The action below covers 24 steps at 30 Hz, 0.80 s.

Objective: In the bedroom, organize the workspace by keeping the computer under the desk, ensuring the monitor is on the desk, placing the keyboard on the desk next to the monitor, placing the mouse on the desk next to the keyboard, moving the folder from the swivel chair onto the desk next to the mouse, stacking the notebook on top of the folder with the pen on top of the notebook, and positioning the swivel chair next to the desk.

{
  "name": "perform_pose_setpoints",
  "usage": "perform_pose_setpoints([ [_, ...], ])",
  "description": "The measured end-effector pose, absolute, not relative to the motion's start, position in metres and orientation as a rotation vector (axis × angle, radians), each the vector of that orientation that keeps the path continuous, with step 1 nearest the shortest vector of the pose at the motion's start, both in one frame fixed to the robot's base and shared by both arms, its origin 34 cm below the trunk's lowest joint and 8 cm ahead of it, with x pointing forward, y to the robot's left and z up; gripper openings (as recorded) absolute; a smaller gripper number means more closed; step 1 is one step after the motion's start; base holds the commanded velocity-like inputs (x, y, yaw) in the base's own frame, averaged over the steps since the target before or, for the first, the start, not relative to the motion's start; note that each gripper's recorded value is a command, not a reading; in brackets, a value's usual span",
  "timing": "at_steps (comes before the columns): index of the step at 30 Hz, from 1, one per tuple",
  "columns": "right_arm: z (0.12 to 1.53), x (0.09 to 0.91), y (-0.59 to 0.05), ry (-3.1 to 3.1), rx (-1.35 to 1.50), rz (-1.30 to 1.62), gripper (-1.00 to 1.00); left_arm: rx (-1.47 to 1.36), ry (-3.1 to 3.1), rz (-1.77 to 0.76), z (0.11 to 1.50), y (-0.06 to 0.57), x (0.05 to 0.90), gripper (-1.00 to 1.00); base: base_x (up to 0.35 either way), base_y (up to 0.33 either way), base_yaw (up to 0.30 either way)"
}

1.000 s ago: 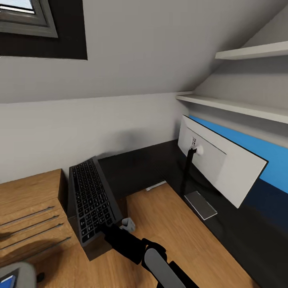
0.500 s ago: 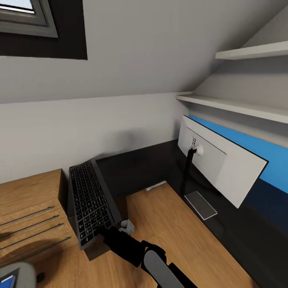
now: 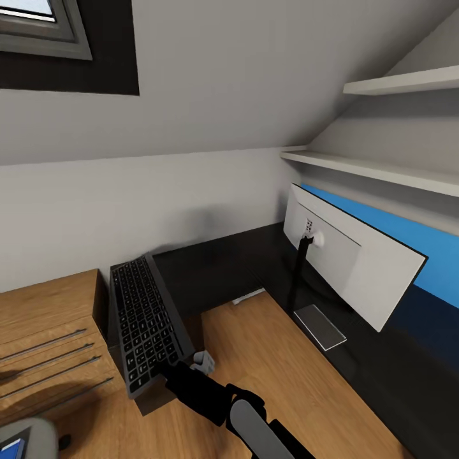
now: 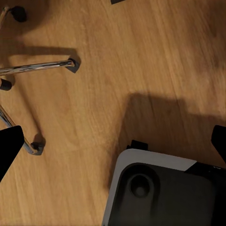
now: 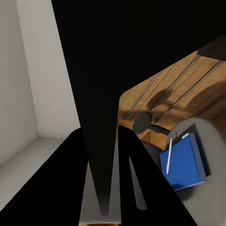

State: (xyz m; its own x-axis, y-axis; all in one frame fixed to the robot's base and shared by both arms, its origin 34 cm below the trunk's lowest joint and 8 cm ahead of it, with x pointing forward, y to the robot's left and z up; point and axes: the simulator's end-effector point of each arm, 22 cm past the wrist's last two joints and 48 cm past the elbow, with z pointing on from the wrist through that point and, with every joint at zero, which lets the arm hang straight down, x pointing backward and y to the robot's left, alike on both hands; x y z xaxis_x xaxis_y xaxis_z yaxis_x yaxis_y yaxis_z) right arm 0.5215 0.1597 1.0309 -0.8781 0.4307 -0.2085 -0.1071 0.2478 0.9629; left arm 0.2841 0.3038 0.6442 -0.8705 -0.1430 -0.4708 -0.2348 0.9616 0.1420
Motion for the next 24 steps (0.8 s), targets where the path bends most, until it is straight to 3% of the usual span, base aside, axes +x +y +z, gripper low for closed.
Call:
perform_pose_setpoints([
  [21,1.012,0.553,0.133,2.077,0.449,1.593,-1.00,-0.344,2.573,0.310,0.652,0.321,0.294,1.00,0.000,0.000,0.000],
  [24,1.016,0.566,0.128,2.062,0.514,1.595,-1.00,-0.396,2.466,0.284,0.670,0.324,0.339,1.00,0.000,0.000,0.000],
])
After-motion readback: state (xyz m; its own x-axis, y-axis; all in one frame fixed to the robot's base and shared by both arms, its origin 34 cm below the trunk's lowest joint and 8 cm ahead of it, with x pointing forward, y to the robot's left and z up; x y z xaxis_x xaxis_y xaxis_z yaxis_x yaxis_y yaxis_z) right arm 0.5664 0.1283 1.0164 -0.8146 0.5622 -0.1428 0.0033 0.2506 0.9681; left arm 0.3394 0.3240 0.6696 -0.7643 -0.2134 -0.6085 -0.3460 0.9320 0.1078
